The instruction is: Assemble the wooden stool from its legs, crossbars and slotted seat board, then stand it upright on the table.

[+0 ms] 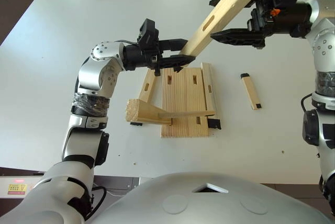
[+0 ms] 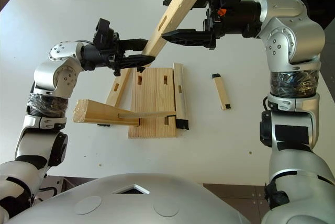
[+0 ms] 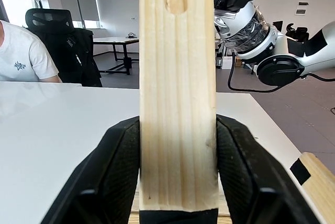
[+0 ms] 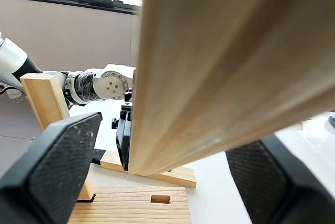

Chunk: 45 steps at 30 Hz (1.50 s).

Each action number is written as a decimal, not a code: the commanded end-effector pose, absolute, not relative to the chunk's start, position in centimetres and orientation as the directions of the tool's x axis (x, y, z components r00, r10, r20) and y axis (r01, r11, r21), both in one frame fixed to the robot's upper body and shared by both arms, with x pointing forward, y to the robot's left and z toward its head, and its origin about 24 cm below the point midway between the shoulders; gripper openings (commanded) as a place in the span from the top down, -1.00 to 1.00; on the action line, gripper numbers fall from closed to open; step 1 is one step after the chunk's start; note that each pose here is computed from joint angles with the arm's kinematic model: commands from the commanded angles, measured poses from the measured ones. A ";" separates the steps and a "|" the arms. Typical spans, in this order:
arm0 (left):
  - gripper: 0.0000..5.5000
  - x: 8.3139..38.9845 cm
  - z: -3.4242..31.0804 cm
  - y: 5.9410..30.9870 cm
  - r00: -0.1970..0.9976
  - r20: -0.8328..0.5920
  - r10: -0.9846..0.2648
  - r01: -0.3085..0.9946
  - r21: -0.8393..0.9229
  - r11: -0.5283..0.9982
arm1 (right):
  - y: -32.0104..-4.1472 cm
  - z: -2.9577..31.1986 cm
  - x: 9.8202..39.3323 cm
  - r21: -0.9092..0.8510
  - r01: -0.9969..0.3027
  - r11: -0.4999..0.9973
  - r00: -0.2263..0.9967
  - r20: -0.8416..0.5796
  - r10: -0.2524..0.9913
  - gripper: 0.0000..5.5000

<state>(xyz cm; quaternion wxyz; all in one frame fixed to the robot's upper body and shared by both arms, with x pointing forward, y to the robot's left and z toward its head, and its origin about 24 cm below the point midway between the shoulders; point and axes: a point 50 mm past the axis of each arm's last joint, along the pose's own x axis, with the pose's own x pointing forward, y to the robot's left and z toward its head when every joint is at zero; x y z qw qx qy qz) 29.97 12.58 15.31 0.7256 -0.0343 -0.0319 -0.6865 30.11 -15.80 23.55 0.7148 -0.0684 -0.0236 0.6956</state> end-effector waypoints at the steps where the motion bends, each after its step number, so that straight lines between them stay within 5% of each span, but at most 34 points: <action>1: 0.26 30.0 15.5 12.5 0.049 0.080 -0.996 0.999 0.010 0.050 | -15.8 23.8 29.8 -0.159 -0.987 -0.010 0.009 -0.119 0.993 -0.22; 9: 0.26 29.9 15.3 12.7 0.048 0.070 -0.996 0.999 0.009 0.048 | -15.8 23.7 29.6 -0.169 -0.985 -0.028 -0.004 -0.143 0.990 0.19; 31: 0.26 31.7 15.2 13.5 0.160 0.053 -0.986 0.986 0.044 0.162 | -16.0 22.5 29.2 -0.194 -0.980 -0.052 -0.009 -0.217 0.976 0.21; 40: -0.36 31.8 14.3 13.2 0.196 -0.039 -0.980 0.978 0.078 0.193 | -15.9 21.9 29.3 -0.225 -0.974 -0.013 0.038 -0.219 0.975 0.26; 45: -0.63 31.6 13.6 15.7 0.290 -0.099 -0.952 0.948 0.168 0.271 | -16.9 22.5 29.7 -0.306 -0.949 0.082 0.154 -0.221 0.963 0.26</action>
